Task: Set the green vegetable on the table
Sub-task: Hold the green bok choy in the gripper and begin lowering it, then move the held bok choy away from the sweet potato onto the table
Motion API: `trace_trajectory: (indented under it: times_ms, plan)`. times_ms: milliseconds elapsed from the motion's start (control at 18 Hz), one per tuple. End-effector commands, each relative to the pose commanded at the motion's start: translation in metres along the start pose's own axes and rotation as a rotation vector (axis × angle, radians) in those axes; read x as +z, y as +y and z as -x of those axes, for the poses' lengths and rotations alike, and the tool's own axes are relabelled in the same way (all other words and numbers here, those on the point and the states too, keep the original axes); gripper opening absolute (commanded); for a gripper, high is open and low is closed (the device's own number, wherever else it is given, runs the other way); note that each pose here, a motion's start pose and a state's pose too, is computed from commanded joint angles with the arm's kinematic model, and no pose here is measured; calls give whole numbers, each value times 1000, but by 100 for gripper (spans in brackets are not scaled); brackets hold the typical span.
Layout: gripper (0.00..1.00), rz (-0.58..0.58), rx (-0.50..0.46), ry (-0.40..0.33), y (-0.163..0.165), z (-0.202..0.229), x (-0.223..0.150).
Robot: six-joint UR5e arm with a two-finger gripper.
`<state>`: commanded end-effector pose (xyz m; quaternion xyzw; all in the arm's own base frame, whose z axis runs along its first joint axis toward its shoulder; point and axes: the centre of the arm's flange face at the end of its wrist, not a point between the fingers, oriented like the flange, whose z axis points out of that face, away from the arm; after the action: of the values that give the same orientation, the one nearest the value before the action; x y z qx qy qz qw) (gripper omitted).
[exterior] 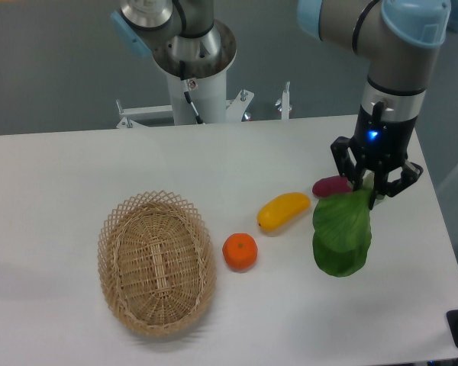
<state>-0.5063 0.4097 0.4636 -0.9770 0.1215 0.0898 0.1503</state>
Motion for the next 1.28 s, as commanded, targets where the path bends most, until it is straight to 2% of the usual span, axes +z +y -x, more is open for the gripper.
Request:
trace_trajectory:
  times_ms: [444,778,1167,1278]
  plan:
    - [34,3,-5,0,3,1,1]
    - [34,7,6,19,1,-10,19]
    - [34,-17,31,-83,0,-23,47]
    - [33,-21,56,-79,-4,-19,67]
